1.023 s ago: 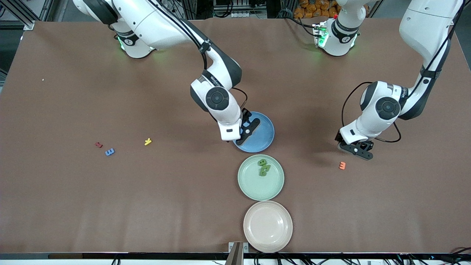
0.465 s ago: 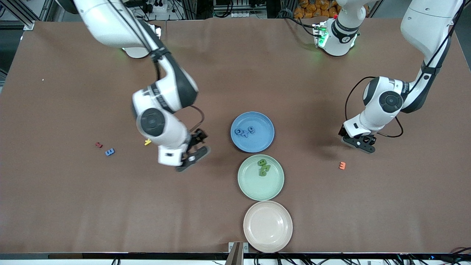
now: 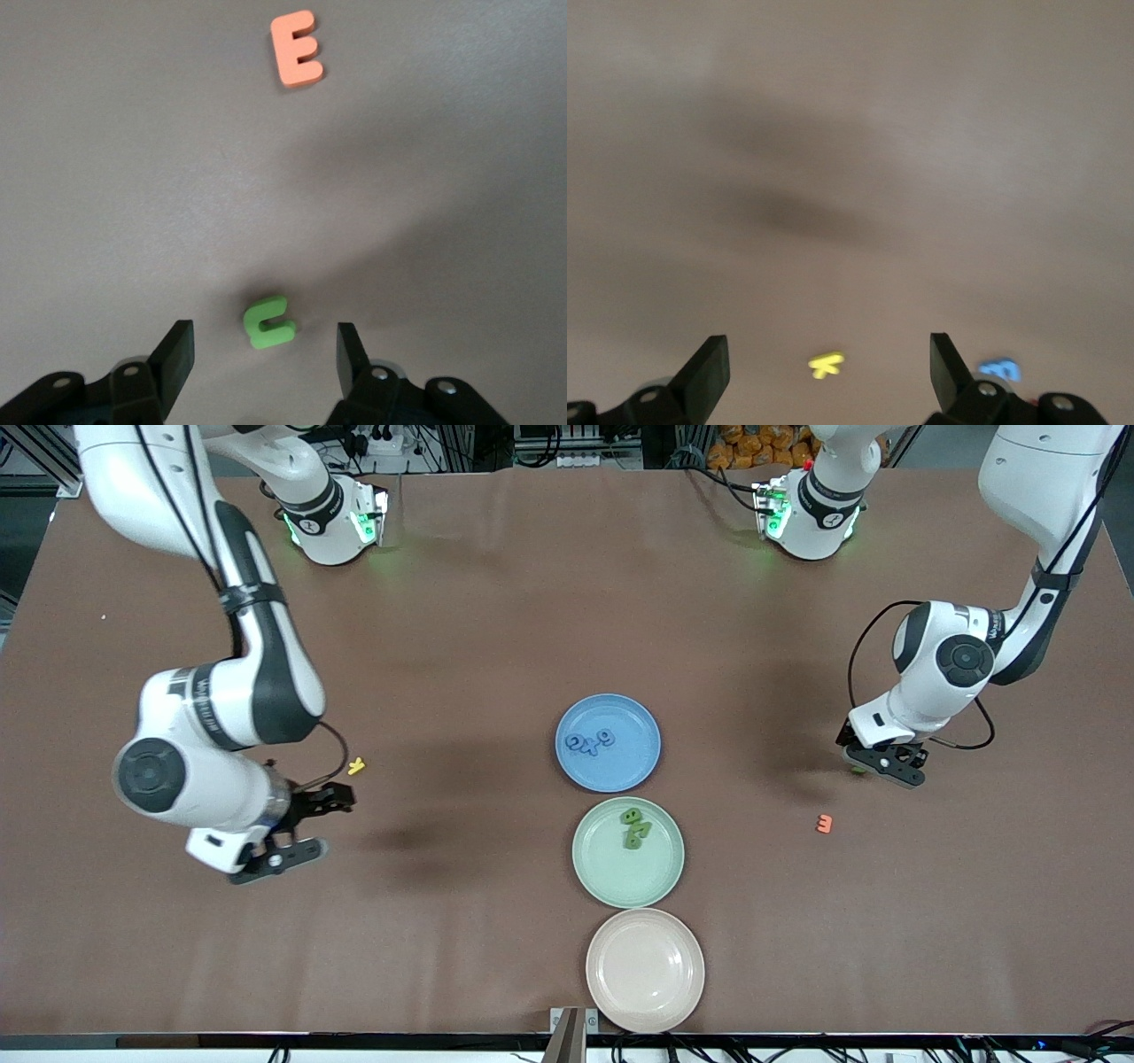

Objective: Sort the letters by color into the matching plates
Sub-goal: 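Release the blue C on the blue plate while the left gripper returns, then reach the right gripper to the blue E while the left gripper reaches green C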

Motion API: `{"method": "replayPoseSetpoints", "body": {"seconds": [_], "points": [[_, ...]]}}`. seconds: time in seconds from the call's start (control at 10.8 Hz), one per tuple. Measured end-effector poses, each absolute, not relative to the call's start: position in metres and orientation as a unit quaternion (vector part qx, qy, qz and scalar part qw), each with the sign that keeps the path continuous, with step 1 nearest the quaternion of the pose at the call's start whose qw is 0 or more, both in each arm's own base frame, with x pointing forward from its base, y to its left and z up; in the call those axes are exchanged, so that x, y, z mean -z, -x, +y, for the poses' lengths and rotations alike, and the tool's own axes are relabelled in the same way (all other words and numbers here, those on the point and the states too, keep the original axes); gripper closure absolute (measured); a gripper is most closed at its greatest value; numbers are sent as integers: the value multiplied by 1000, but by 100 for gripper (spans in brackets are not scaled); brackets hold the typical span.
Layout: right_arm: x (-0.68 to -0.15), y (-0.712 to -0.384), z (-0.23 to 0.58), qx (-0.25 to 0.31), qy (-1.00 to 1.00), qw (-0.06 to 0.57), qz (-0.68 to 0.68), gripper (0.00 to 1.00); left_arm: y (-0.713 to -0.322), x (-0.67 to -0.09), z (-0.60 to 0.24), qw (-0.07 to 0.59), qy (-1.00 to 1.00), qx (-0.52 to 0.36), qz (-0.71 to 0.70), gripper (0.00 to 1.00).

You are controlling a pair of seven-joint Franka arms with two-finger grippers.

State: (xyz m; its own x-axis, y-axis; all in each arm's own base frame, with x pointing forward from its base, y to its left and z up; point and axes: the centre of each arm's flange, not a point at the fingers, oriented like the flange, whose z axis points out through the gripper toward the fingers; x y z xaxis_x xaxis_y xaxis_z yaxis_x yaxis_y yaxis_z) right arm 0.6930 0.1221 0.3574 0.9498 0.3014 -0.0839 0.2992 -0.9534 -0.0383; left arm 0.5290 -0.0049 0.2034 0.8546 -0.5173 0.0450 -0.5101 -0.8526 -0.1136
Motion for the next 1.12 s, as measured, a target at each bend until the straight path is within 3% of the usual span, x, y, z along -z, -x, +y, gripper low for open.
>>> {"method": "replayPoseSetpoints", "body": {"seconds": [0.19,0.65,1.12], "points": [[-356,-698,70,-47,995,2,-89,0,-525,-200,-1,47,963,41,264,27],[-350,-698,35,-50,978,-14,203,0,-521,-198,7,45,964,45,256,31],[-314,-700,-15,27,888,4,459,0,-517,-193,9,41,965,46,253,33]]}}
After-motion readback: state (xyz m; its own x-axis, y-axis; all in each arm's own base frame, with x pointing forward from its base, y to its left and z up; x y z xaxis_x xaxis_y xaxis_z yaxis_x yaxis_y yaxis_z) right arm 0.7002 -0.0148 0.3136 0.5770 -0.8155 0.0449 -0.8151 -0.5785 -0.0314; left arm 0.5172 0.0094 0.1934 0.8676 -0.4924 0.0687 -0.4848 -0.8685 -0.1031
